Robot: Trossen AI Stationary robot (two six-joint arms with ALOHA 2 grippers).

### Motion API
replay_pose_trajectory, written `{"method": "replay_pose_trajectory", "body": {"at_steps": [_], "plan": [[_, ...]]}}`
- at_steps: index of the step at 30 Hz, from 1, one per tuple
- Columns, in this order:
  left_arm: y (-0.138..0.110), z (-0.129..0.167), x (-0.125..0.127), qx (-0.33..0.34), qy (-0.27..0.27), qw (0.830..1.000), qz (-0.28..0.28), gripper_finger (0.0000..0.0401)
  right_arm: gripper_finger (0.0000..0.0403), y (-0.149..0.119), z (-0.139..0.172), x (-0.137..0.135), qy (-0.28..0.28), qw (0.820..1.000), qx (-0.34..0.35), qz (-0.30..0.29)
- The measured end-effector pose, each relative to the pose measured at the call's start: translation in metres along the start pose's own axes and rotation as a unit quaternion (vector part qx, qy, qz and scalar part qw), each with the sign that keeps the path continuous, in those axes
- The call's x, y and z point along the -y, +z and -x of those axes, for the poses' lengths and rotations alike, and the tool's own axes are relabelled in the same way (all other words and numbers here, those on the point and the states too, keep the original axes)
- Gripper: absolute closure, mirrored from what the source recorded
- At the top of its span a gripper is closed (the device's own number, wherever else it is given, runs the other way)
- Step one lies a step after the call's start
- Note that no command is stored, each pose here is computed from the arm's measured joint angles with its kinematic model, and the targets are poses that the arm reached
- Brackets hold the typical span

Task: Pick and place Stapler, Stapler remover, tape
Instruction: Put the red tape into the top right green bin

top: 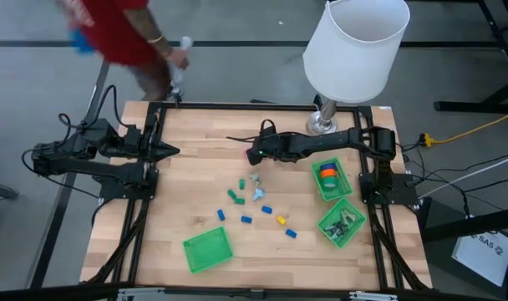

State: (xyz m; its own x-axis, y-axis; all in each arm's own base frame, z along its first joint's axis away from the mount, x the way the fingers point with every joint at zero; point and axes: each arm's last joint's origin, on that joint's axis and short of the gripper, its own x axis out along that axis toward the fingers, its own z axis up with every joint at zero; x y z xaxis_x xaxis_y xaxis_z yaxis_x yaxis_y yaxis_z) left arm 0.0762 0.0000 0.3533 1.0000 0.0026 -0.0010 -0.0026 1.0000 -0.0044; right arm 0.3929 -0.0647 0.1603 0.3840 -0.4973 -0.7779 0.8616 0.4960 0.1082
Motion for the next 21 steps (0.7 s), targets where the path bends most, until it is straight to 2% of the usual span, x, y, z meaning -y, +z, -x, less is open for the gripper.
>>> {"method": "replay_pose_trajectory", "body": {"at_steps": [11,18,21], "plan": [[0.0,0.0,0.0,0.0,0.0,1.0,0.0,0.0395,0.0059,-0.008,-0.009,0.01,-0.015,0.999,-0.027,0.006],[0.0,0.0,0.0,0.0,0.0,1.0,0.0,0.0395,0.0059,-0.009,-0.014,0.018,-0.015,0.998,-0.031,-0.054],[0.0,0.0,0.0,0.0,0.0,1.0,0.0,0.0395,0.0059,-0.008,-0.015,0.019,-0.013,0.998,-0.032,-0.058]]}}
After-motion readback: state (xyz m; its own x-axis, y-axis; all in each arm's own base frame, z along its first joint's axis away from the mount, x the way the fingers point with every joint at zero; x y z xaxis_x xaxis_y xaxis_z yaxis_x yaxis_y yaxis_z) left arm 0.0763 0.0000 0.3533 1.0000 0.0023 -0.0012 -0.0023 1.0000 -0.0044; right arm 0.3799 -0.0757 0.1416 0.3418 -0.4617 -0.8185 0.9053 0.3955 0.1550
